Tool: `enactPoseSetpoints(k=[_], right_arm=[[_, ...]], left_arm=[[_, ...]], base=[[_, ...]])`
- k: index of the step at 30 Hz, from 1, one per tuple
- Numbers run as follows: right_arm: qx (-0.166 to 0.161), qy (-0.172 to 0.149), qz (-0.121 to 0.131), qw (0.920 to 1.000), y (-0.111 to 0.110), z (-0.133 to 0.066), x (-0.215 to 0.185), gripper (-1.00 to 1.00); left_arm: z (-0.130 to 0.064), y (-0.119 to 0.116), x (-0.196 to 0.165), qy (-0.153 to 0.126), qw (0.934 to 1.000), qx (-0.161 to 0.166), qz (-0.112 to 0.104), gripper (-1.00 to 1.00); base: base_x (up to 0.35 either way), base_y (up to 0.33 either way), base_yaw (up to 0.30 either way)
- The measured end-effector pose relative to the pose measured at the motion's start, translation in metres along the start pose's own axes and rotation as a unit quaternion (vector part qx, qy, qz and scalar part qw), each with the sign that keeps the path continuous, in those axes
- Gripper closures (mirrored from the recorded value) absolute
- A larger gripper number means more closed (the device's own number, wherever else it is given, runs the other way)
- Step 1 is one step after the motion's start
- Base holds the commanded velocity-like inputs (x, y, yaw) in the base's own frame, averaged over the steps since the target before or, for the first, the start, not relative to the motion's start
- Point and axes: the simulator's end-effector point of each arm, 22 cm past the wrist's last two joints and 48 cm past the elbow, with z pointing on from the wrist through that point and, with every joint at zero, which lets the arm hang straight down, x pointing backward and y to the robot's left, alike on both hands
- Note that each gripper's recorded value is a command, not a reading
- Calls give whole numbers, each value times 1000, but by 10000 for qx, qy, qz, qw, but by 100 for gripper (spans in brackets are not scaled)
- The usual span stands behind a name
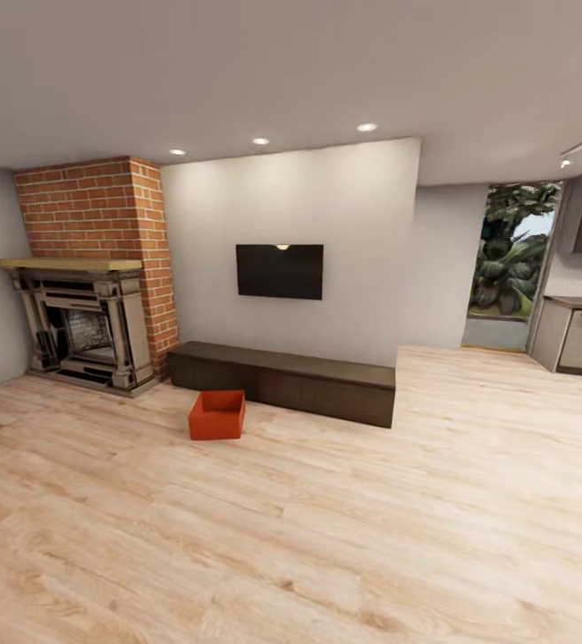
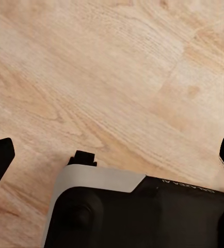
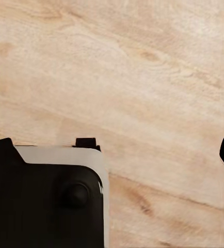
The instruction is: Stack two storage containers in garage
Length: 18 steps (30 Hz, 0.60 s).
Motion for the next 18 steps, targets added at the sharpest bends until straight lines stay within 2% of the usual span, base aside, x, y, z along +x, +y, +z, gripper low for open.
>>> enactPoseSetpoints(k=[18], right_arm=[[-41,-24,-28,10000,3,0,-1,-100]], left_arm=[[0,0,0,-5,10000,-1,-2,-100]], base=[[323,0,12]])
